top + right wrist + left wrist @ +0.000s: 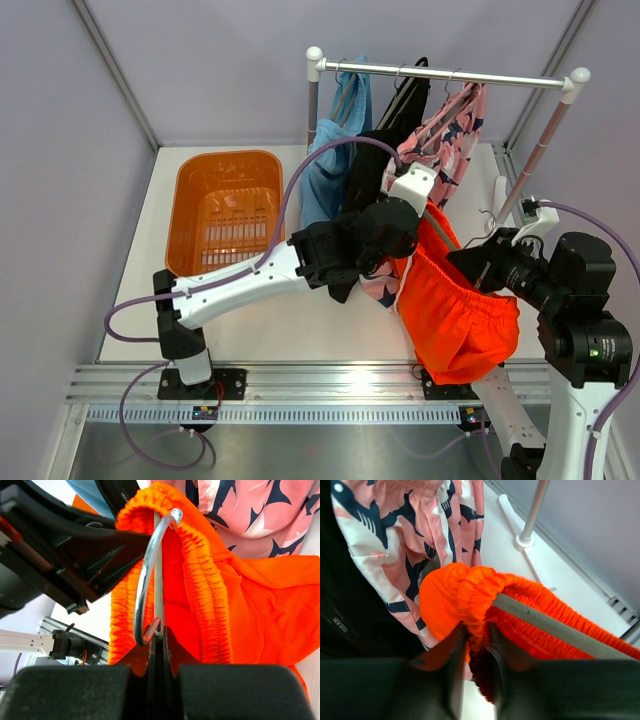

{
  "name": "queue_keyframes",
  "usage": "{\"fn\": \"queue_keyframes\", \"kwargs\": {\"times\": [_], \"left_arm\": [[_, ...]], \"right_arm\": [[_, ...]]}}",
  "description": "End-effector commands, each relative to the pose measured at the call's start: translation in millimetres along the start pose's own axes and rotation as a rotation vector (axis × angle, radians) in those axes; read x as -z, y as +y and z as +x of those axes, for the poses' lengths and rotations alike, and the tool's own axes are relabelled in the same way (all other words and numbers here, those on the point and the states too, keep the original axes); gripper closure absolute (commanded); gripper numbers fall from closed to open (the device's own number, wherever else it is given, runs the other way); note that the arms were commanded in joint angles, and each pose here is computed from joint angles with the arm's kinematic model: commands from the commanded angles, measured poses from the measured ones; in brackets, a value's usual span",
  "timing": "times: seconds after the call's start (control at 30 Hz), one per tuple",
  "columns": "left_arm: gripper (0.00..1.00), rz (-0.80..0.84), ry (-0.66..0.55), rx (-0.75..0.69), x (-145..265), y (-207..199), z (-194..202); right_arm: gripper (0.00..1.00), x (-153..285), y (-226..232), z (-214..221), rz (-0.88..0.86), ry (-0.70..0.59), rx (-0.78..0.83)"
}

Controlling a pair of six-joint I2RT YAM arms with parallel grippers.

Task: Remove the shorts from the hanger

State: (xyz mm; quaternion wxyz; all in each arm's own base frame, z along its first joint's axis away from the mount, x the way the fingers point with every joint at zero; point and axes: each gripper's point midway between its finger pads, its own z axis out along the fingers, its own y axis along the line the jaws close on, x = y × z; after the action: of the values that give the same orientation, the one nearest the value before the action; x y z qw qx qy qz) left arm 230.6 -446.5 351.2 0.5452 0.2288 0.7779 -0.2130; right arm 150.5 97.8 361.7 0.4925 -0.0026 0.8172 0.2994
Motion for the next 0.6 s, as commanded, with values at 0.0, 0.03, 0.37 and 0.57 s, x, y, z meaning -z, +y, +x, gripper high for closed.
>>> {"fn": "queue_keyframes", "kwargs": {"times": [0.0, 0.03, 0.37, 0.57], "left_arm": [[0.96, -0.066, -0.068, 0.039, 0, 12, -25], [1.0, -0.08, -0.067, 0.041, -3, 17, -25], [1.0, -0.195, -0.101, 0.105, -35, 79, -54], [1.0, -0.159, -0.075, 0.069, -50, 79, -53]], "right_arm": [[1.0, 13, 16, -17, -0.045, -0.074, 0.057], [1.0, 14, 17, -16, -0.047, -0.077, 0.059], [1.0, 26, 35, -7, -0.127, -0.075, 0.083], [1.0, 39, 42, -10, -0.128, -0.127, 0.111]]}}
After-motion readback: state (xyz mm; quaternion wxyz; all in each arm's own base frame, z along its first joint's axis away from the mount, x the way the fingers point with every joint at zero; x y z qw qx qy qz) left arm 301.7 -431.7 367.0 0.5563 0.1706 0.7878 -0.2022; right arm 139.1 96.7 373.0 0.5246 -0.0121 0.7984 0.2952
